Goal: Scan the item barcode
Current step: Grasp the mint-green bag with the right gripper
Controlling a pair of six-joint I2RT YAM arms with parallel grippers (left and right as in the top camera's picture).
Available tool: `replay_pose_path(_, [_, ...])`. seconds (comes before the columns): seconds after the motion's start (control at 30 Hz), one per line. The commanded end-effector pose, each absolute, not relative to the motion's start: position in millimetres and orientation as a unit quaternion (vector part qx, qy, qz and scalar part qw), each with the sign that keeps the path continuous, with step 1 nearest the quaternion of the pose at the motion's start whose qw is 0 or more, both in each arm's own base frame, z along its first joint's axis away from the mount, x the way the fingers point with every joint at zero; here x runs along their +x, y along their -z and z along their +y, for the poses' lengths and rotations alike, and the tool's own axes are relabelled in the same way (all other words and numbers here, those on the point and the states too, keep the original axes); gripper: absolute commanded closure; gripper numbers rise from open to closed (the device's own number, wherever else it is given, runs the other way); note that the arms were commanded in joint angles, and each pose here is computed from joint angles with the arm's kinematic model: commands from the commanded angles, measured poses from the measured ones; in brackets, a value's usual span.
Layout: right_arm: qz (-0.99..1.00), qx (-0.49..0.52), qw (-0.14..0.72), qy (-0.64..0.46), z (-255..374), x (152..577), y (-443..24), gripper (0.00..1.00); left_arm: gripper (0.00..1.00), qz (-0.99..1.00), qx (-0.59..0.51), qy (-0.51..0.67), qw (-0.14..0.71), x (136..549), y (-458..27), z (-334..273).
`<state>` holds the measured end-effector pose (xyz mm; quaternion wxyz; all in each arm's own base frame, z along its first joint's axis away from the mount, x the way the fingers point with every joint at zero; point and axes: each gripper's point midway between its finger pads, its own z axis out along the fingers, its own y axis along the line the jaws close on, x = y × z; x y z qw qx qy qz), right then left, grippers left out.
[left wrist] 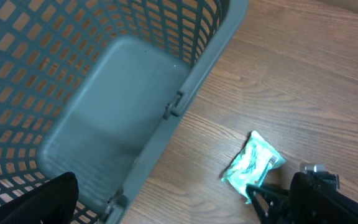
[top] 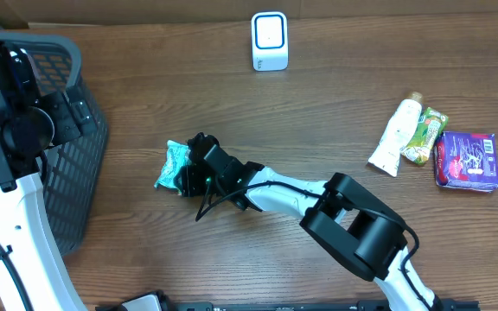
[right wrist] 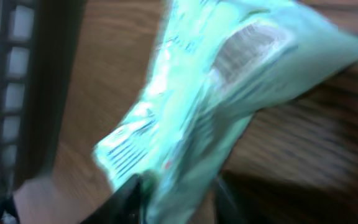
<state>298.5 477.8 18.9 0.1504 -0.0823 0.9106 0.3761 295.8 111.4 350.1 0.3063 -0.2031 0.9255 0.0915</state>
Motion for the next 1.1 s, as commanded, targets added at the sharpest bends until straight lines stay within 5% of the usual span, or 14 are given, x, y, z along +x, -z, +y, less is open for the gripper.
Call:
replay_pose_path(0.0, [0.926,-0.035,0.144,-0.349,466,306,11,0.71,0.01,0.922,-0.209,-0.088,0.315,297,-355,112])
replay_pose_path(0.13, [0.933,-0.023,0.132,-0.333,455,309,17,0.96,0.00,0.922,-0.209,-0.088,0.315,297,-355,112])
replay_pose_path(0.37, [0.945,-0.007,0.075,-0.317,425,319,-14,0.96,0.00,0.922,-0.209,-0.088,0.315,297,-355,112])
replay_pose_path(0.57, [0.951,-0.165,0.044,-0.256,376,315,-55,0.96,0.00,0.922,-0.209,-0.088,0.315,297,-355,112])
replay_pose_path(0.77, [0.938,-0.337,0.054,-0.060,290,331,-48,0.96,0.00,0.922,-0.209,-0.088,0.315,297,-355,112])
replay_pose_path(0.87, [0.933,-0.341,0.089,0.074,246,360,-50,0.96,0.00,0.922,-0.209,-0.088,0.315,297,-355,112])
replay_pose_path(0.97, [0.929,-0.323,0.120,0.139,223,382,-58,0.76,0.00,0.922,-0.209,-0.088,0.315,297,-355,112])
replay_pose_path(1.07, [0.934,-0.306,0.120,0.137,211,390,-59,0.43,0.00,0.922,-0.209,-0.088,0.315,297,-355,112])
